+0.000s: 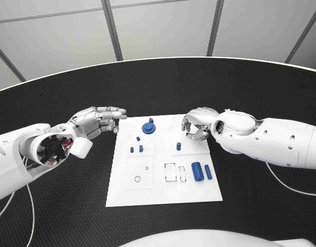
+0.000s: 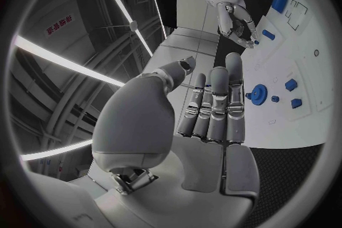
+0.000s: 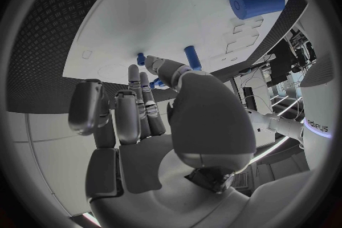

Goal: Assemble the parts on the task board

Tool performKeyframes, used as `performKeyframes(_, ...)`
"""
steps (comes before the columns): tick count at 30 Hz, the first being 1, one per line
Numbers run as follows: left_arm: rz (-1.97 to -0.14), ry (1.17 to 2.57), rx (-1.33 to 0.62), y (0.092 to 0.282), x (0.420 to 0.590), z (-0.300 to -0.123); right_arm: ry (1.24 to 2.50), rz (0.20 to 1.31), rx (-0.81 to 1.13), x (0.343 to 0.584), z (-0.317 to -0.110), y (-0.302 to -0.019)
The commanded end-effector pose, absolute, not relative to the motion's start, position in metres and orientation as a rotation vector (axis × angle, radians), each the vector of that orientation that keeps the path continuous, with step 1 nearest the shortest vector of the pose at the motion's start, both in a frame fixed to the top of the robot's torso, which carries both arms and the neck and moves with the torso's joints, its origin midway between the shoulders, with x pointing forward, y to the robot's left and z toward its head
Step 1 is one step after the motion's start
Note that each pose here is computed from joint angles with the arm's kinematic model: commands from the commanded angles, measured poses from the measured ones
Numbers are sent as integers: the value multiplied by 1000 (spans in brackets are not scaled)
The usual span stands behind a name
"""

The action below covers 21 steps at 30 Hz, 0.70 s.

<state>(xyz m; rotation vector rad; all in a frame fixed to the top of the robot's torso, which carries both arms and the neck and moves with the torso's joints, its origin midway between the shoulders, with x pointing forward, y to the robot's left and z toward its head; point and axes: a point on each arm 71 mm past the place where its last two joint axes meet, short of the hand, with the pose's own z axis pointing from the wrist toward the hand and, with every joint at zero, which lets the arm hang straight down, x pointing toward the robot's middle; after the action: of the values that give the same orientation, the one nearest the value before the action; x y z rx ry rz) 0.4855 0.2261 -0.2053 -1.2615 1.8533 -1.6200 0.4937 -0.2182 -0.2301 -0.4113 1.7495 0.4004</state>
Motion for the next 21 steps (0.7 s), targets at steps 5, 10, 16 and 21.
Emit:
performKeyframes(5,-1621,1856,-1261,226,486,-205,1755,400,-415,495,-232,-216)
performKeyframes(10,-1623,1858,-1260,225,485,-205,1767,399,-417,495,-235,-215)
performKeyframes(16,-1624,1860,-1260,225,485,-205,1782,393,-420,495,-238,-216)
performKeyframes(21,-1625,1861,-1259,225,485,-205,1793,391,-422,495,-241,-216)
